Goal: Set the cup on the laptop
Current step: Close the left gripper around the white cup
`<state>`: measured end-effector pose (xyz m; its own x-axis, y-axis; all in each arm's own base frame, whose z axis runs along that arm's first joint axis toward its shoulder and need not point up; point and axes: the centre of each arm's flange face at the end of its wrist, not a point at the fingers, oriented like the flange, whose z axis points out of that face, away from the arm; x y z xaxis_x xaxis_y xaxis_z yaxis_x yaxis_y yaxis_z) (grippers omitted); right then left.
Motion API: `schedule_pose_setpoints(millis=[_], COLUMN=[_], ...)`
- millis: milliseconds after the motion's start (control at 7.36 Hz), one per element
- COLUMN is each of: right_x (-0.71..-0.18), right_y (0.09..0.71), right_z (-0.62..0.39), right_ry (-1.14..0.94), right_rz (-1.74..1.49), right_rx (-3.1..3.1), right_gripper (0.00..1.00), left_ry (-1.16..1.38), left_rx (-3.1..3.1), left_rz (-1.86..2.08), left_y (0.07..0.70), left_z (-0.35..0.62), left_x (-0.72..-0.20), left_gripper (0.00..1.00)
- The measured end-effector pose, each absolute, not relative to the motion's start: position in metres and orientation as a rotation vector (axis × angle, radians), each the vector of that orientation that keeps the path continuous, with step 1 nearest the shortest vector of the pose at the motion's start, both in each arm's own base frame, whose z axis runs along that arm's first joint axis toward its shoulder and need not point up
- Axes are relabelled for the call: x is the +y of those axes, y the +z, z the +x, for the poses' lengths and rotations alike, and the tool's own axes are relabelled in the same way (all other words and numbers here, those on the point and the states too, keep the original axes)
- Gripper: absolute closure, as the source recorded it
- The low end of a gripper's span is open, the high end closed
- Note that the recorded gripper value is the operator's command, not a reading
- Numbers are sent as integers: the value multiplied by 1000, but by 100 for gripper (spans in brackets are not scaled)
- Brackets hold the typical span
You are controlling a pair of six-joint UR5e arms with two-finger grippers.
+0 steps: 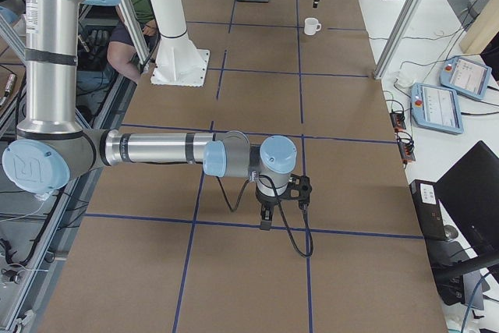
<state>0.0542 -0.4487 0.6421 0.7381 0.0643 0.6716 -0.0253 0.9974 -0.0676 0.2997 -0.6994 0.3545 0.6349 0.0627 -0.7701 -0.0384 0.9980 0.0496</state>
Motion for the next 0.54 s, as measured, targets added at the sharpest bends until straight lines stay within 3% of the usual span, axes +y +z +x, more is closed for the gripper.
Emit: schedule_pose_setpoints(millis=[544], right_x=[-449], right_y=[642], right_z=[54], right_ry=[49], right_rz=[-55], right_rx=[-739], right_gripper=[0], left_ry=[42], left_rx=[816], left_rz=[72], left_y=[392], left_z=[363], left_x=[-718], left_gripper=[0])
